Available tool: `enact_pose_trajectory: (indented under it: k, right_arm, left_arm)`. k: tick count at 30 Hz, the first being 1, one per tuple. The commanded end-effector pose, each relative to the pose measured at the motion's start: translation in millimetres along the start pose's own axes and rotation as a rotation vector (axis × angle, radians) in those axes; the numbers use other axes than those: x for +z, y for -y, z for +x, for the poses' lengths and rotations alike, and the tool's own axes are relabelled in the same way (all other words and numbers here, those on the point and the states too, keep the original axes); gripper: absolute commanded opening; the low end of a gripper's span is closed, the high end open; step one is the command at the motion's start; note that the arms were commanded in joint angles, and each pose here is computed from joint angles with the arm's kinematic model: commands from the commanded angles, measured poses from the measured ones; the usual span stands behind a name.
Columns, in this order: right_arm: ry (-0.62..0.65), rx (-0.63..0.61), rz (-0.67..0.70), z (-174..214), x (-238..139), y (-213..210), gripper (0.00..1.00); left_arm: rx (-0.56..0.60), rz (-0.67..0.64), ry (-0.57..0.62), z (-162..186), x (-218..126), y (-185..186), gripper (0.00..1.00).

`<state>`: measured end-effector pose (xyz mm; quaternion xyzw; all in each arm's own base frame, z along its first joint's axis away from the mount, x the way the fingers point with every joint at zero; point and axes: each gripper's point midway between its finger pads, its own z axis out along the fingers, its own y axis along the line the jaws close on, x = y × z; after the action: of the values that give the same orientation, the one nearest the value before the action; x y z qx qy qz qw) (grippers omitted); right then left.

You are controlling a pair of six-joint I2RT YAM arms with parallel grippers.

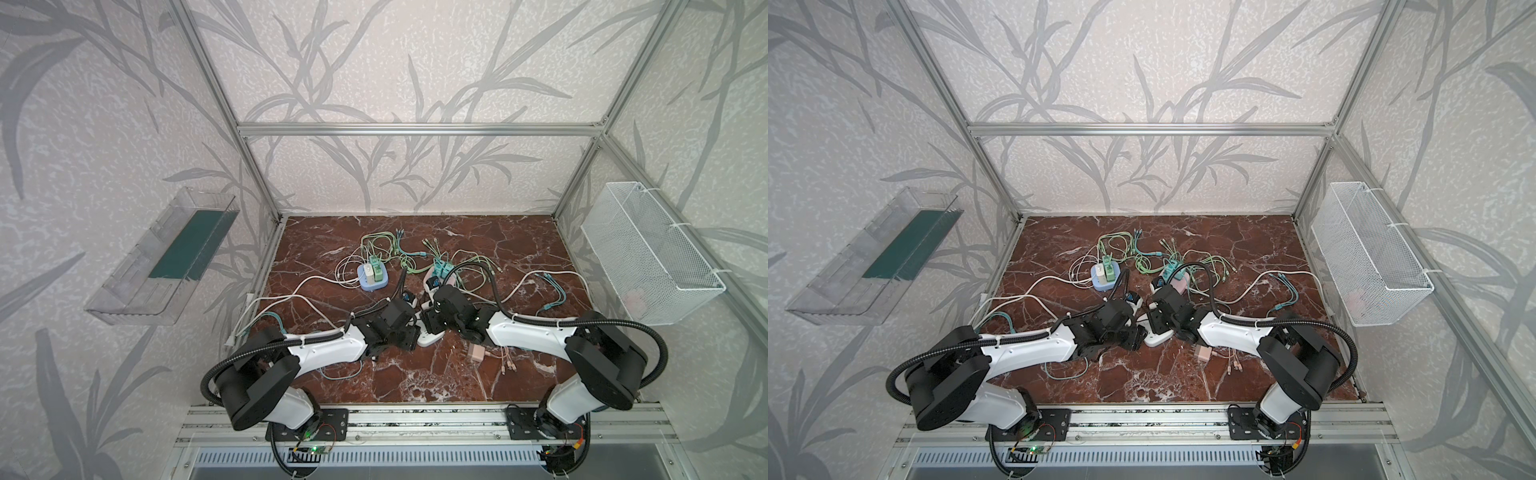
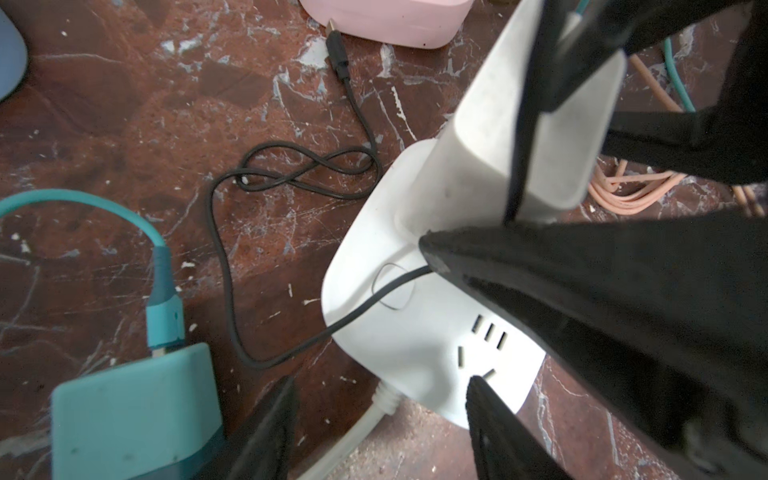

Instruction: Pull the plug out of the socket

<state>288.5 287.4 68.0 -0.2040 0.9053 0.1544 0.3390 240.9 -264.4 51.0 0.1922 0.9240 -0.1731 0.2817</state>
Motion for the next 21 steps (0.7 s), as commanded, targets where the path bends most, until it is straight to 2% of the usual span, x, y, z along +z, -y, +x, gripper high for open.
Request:
enact_pose_trajectory:
  k: [1, 7, 21]
  right_arm:
    - [0.019, -0.015, 0.005, -9, 3, -2, 0.63]
    - [0.03, -0.024, 0.0, -12, 2, -4, 0.54]
    - [0.069, -0.026, -0.006, -22, -8, -5, 0.46]
  left_arm:
    - [-0.015, 0.004, -0.004, 3, 3, 0, 0.65]
    - [-0.037, 0.004, 0.002, 5, 5, -1, 0.65]
    - [-0.061, -0.074, -0.043, 13, 10, -14, 0.63]
